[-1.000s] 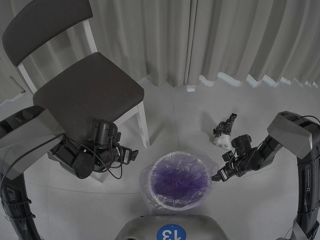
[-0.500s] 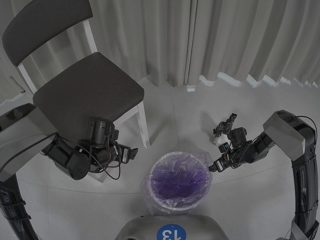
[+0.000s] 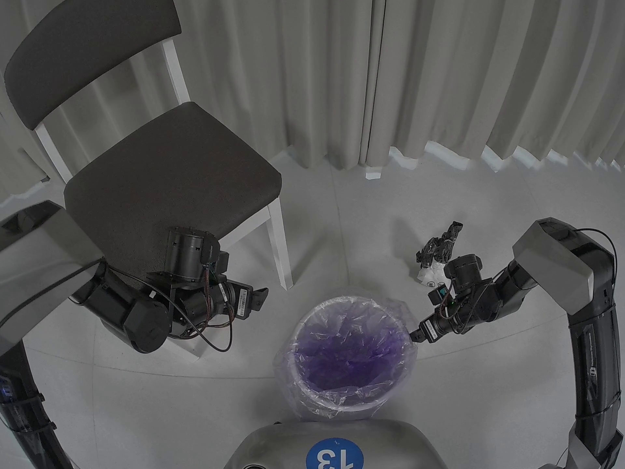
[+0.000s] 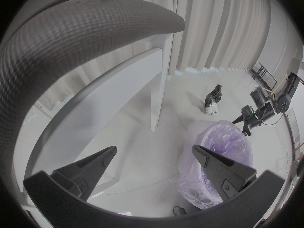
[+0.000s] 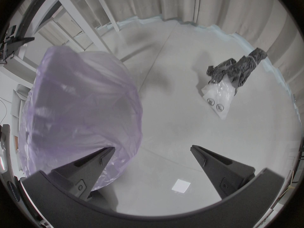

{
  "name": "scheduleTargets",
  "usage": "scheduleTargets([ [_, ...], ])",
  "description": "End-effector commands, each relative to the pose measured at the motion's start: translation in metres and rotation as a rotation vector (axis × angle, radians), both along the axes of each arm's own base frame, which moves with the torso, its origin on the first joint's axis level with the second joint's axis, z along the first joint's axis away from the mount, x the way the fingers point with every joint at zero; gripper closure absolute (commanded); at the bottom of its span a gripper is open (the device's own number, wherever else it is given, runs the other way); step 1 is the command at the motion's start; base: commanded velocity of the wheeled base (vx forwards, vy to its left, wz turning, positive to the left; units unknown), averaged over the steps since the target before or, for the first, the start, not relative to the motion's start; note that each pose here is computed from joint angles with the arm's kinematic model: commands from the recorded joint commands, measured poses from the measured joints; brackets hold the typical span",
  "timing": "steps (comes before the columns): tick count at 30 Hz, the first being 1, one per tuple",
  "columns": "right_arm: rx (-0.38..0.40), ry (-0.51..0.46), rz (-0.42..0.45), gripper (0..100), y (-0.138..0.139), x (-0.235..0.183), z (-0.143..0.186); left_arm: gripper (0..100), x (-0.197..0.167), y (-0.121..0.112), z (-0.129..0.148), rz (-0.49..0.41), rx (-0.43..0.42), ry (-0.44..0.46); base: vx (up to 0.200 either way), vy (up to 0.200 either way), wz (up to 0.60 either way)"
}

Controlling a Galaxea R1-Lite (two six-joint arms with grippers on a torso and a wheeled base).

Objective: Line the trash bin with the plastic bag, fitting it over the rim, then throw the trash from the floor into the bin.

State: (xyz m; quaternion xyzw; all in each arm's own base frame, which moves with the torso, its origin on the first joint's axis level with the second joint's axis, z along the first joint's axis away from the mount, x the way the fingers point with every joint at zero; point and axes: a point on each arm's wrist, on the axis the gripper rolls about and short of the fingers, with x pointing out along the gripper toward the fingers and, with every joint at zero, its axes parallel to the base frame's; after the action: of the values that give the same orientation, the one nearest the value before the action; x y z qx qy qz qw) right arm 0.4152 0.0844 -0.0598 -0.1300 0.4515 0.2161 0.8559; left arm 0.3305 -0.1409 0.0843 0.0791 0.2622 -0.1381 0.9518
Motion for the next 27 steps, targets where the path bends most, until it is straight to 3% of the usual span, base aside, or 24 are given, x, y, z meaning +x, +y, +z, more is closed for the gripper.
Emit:
scheduleTargets([
  [1,0.016,-0.013,-0.028,0,-0.017,-0.018,0.021,0,-0.004,0.003,0.006,0.006,-0.006,-0.010,0.000,0.000,0.00],
  [7,0.086,-0.145,-0.081,0,-0.050,-0.032,0.042,0,-0.010,0.006,0.009,0.026,-0.037,-0.005,0.000,0.000,0.00],
  [10,0.136,-0.166,-0.116,0,-0.055,-0.031,0.046,0,-0.013,0.006,0.009,0.028,-0.051,-0.011,0.000,0.000,0.00],
  [13,0.192,-0.162,-0.160,0,-0.052,-0.027,0.048,0,-0.016,0.007,0.007,0.027,-0.050,-0.014,0.000,0.000,0.00],
  [14,0.249,-0.172,-0.179,0,-0.047,-0.019,0.051,0,-0.019,0.008,0.008,0.026,-0.052,-0.020,0.000,0.000,0.00],
  [18,0.303,-0.176,-0.193,0,-0.032,-0.004,0.049,0,-0.023,0.010,0.008,0.027,-0.052,-0.018,0.000,0.000,0.00],
  [27,0.344,-0.093,-0.217,0,-0.002,0.020,0.027,0,-0.027,0.012,0.011,0.029,-0.056,-0.024,0.000,0.000,0.00],
])
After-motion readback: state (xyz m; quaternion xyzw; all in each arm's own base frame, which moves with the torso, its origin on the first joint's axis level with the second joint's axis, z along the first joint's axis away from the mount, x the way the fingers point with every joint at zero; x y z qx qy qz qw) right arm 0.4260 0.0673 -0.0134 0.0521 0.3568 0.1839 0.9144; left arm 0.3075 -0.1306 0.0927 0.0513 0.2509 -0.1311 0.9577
